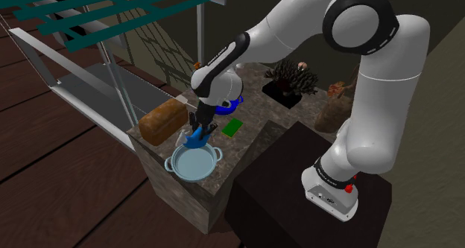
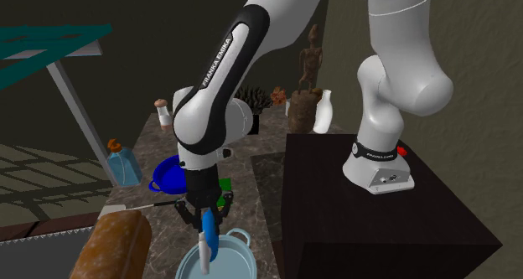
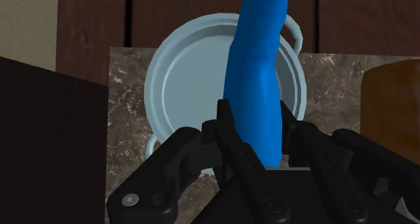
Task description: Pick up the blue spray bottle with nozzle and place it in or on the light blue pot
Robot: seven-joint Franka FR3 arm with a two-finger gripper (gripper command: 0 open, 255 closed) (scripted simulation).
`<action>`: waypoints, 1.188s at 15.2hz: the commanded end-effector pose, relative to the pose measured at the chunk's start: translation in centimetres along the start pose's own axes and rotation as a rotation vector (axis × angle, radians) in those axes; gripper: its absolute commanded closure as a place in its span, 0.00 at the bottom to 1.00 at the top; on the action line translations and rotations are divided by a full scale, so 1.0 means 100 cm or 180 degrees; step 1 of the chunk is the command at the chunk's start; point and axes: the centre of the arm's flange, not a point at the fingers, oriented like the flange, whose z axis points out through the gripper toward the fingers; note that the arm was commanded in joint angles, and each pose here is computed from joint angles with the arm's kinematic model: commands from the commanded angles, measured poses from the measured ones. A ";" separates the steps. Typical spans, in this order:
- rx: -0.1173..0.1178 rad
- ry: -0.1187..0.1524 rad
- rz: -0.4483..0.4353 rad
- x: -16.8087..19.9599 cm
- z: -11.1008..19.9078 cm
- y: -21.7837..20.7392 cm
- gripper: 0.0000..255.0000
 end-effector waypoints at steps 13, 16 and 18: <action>0.0002 0.0000 0.0001 0.019 0.042 -0.001 1.00; 0.0001 0.0000 0.0001 0.019 0.041 -0.001 0.00; 0.0001 0.0000 0.0001 0.019 0.043 -0.001 0.00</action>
